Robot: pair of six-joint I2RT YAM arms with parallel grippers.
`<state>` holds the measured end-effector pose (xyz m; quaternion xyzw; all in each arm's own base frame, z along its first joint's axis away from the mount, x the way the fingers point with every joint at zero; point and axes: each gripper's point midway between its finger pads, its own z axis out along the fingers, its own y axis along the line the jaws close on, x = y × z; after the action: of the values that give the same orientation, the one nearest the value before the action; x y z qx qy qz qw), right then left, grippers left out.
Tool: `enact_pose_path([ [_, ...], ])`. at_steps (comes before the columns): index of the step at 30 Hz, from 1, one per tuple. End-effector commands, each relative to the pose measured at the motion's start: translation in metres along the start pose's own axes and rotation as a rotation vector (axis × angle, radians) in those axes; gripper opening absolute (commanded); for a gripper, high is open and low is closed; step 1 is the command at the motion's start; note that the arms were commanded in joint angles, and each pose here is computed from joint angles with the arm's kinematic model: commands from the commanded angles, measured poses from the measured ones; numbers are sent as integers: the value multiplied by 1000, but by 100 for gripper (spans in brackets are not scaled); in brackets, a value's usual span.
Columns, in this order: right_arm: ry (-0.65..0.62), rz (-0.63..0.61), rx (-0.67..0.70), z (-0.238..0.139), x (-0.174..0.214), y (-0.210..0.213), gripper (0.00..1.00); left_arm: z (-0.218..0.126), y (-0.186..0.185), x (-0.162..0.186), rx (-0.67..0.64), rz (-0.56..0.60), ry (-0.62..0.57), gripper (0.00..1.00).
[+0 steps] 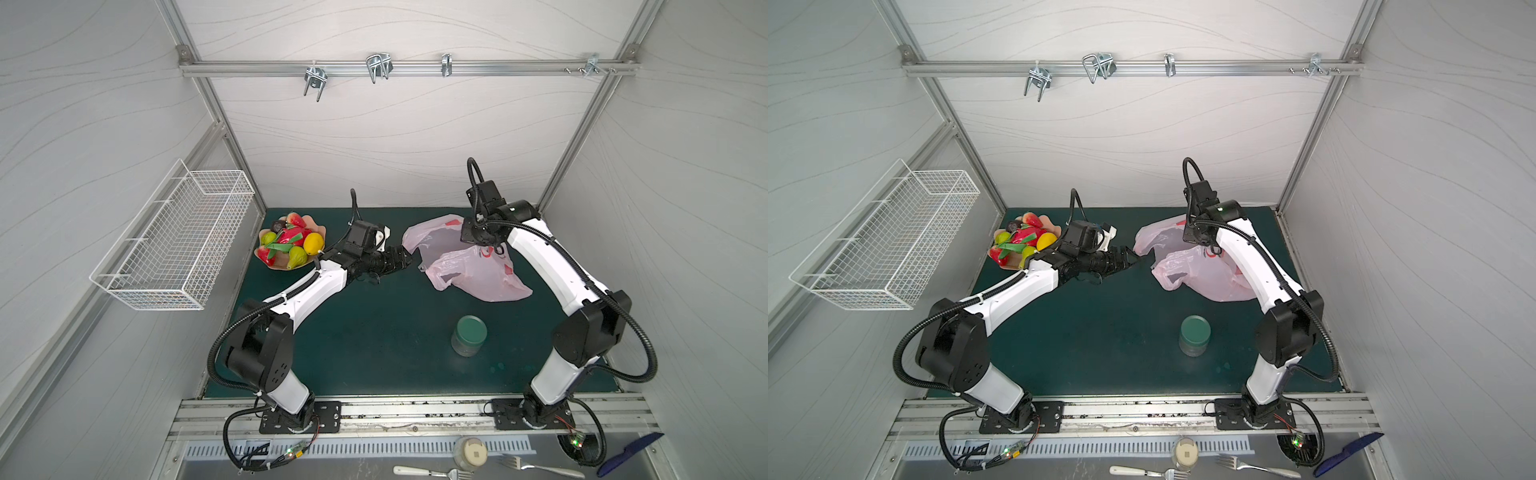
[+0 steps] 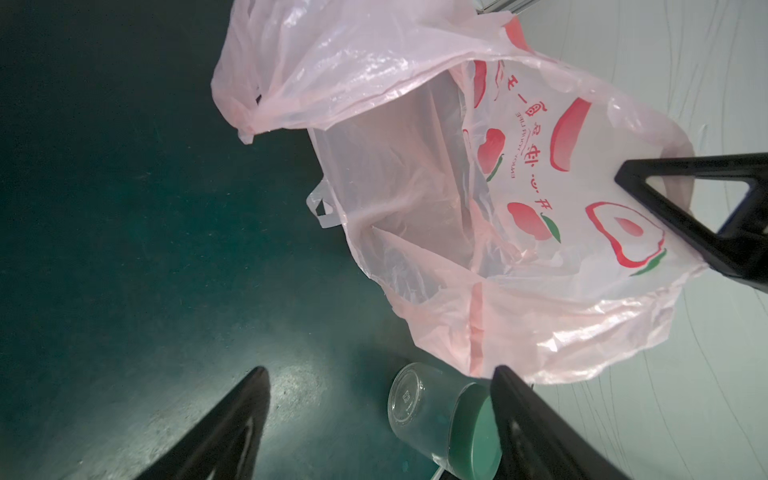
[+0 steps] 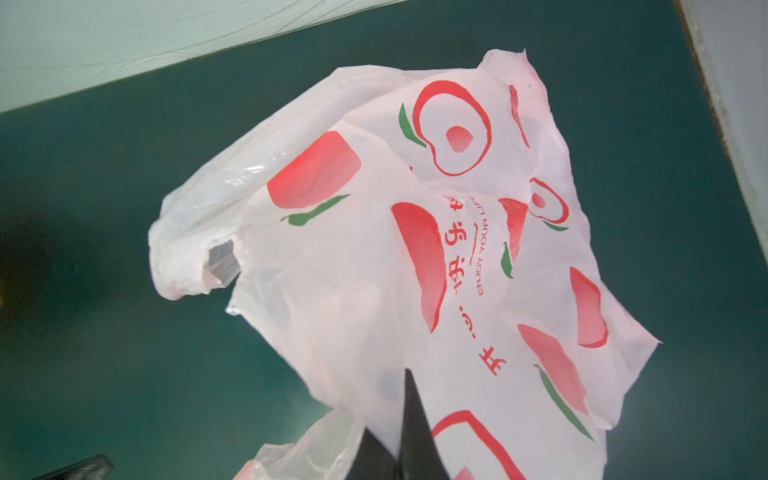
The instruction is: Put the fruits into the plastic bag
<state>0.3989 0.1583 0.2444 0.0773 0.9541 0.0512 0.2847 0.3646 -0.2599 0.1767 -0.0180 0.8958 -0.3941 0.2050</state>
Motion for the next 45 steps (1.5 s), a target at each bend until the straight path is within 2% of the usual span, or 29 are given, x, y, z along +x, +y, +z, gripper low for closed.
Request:
enact_pose_path([
  [1,3,100,-54,-13,2,3,0,6,1,-6,-5,-13,-13,85],
  [6,-2,157,-93,-19,-2,6,0,14,5,-4,-9,-30,15,86],
  [9,-12,179,-116,-23,-6,8,0,14,17,-2,-55,-61,24,85],
  [12,-11,197,-136,-25,-8,8,0,6,25,-9,-62,-104,2,85],
  [15,-11,208,-157,-27,-9,10,0,-10,29,-20,-89,-99,-32,86],
  [21,-2,215,-176,-26,-7,9,0,-46,51,-37,-243,-56,-66,88],
  [27,3,220,-205,-25,-7,5,0,-91,85,-58,-478,47,-119,91],
  [33,10,221,-236,-21,-4,2,0,-135,123,-82,-702,86,-78,94],
  [39,20,222,-273,-17,-3,5,0,-152,151,-103,-847,122,-11,97],
  [45,34,214,-291,-15,-2,8,0,-155,173,-127,-937,125,24,97],
])
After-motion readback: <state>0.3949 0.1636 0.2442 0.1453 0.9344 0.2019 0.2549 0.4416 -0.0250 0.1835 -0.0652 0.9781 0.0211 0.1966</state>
